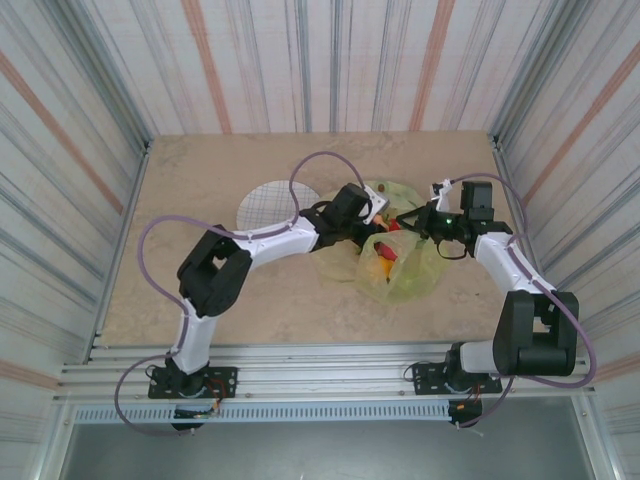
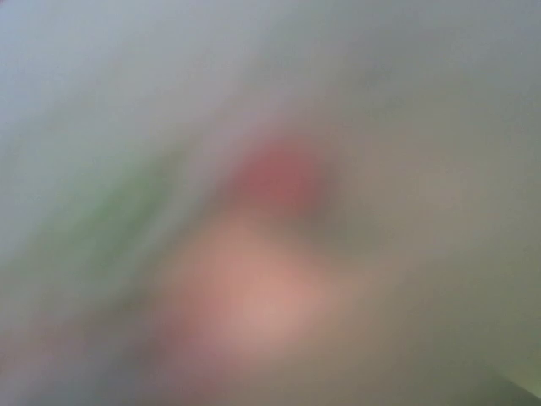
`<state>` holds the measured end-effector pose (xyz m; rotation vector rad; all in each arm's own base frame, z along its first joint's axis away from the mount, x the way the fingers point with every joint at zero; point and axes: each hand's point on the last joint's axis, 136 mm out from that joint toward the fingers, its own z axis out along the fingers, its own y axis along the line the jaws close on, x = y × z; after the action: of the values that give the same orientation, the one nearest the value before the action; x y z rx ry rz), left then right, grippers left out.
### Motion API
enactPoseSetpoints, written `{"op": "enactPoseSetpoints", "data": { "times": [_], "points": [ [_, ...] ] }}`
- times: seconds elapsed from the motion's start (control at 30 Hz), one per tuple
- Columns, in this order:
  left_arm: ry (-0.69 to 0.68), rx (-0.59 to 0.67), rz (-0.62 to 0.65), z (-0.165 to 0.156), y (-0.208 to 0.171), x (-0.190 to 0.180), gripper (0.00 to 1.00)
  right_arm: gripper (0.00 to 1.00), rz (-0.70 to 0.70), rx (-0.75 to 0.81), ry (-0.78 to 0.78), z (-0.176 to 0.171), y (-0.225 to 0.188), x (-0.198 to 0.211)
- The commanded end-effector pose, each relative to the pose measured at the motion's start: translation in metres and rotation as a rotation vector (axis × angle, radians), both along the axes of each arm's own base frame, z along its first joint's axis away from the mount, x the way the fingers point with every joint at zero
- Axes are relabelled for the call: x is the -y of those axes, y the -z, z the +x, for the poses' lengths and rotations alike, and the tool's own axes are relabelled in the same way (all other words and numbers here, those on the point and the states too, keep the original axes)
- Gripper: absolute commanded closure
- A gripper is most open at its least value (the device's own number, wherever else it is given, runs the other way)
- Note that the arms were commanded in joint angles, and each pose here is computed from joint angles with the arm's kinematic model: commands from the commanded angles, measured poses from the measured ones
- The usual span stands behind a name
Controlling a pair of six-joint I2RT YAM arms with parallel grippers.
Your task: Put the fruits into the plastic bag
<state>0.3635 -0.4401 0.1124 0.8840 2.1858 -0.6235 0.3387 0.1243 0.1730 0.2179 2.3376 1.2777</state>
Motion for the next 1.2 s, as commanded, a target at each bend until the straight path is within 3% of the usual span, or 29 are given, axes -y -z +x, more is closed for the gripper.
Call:
{"op": "enactPoseSetpoints", "data": {
  "times": [0.0, 0.27, 0.63, 1.17],
  "points": [
    [-0.085, -0.016, -0.064, 0.024, -0.003, 0.003, 0.37, 1.00, 0.020, 0.002, -0.011, -0.004, -0.002, -0.003],
    [-0.015, -0.087, -0.114, 0.019, 0.011, 0.023, 0.33, 1.00, 0.019, -0.008, -0.006, -0.004, 0.004, 0.000],
    [0.030, -0.058, -0.126, 0.007, -0.010, 0.017, 0.18, 1.00, 0.017, -0.014, -0.003, -0.003, 0.008, 0.002],
    [0.149, 0.069, -0.203, -0.041, -0.100, -0.018, 0.15, 1.00, -0.013, -0.021, 0.005, -0.003, 0.012, 0.009]
  ]
}}
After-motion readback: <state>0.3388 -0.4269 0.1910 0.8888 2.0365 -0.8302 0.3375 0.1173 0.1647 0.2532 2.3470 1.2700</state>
